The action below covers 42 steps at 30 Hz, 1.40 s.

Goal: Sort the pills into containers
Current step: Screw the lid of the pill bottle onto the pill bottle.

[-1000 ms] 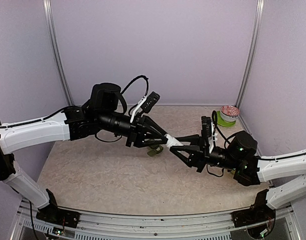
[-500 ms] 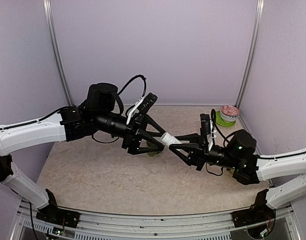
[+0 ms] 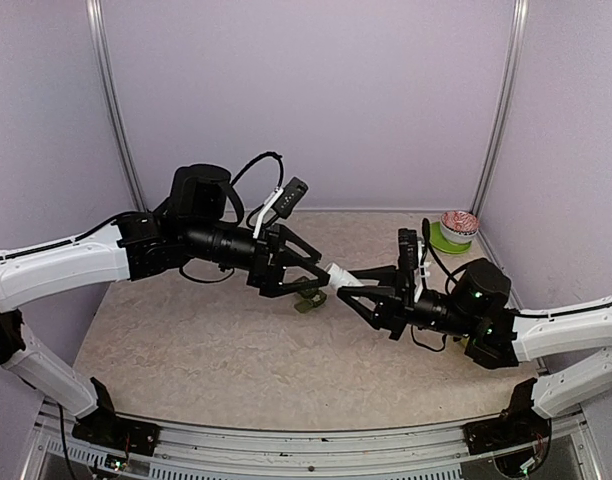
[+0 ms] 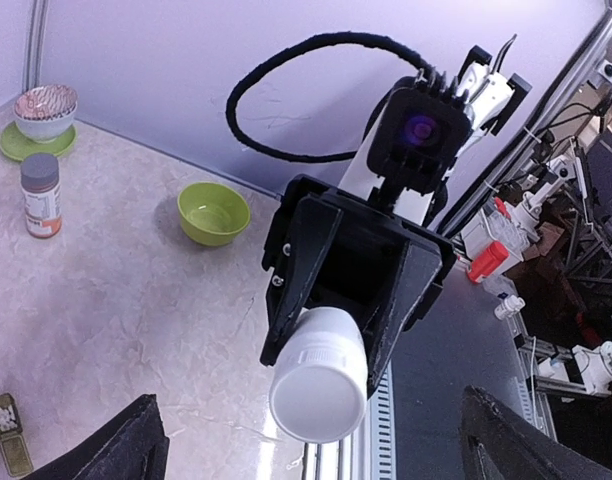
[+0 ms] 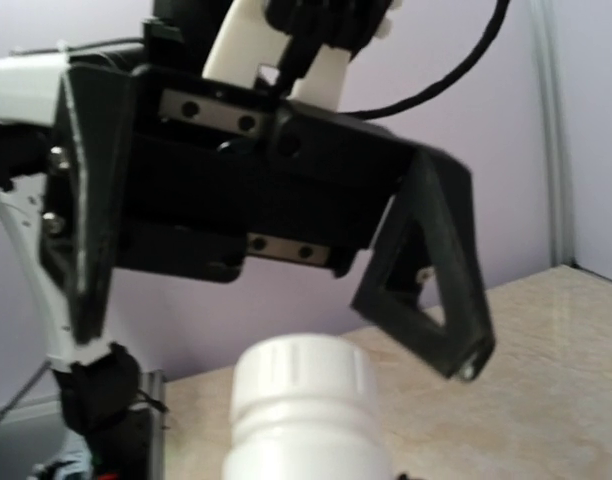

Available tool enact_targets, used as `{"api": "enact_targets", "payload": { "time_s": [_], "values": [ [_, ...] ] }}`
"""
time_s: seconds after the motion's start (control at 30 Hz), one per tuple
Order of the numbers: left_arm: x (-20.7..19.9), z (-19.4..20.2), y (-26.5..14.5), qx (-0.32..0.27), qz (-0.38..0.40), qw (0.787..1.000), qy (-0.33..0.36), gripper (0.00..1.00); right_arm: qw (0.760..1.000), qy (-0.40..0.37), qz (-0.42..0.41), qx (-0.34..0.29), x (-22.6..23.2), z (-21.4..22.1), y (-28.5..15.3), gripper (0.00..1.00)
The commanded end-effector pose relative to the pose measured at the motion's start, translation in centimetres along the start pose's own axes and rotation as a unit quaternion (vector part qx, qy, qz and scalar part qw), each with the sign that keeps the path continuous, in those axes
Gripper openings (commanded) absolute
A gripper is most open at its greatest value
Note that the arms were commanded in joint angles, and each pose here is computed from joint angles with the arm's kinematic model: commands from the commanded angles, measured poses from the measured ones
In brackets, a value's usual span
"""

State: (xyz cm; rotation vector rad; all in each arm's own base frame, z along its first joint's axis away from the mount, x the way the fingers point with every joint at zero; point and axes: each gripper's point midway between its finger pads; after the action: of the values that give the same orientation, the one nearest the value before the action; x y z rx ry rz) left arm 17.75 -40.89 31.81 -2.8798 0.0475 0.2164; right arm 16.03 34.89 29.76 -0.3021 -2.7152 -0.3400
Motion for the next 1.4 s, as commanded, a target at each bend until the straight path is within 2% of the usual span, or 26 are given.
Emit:
{"api": "enact_targets", "payload": {
  "time_s": [0.0,0.4,0.7,1.37],
  "values": [
    [0.6,-0.3,0.5,-0.007,-0.007,0.999,-0.042,0.99,0.998,-0.041,0.041,-0.027,-1.1,-2.1,0.5,0.27],
    [0.0,-0.7,2.0,-0.014,0.008,0.998,-0.054,0.99,0.993,-0.056,0.107,-0.013,-4.0,-1.2,1.5,0.27],
    [0.6,-1.0,2.2,-0.014,-0.016,0.999,-0.05,0.99,0.989,-0.068,0.132,0.011,-4.6,0.0,2.2,0.27],
    [0.8,-2.2,1.8,-0.03,-0.033,0.998,-0.043,0.99,0.992,-0.06,0.106,0.046,-4.2,2.5,3.7,0.26]
  ]
}}
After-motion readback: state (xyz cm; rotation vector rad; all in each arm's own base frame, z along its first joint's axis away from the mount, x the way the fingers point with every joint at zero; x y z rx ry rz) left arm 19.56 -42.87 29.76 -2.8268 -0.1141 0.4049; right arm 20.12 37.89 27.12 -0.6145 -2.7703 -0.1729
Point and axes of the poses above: each gripper's point midway between its finger pads, its own y axis out along the fingers, its own x axis along the line the jaws close on, z = x × y, and after that the axes turned 15 degrees about y, right-handed
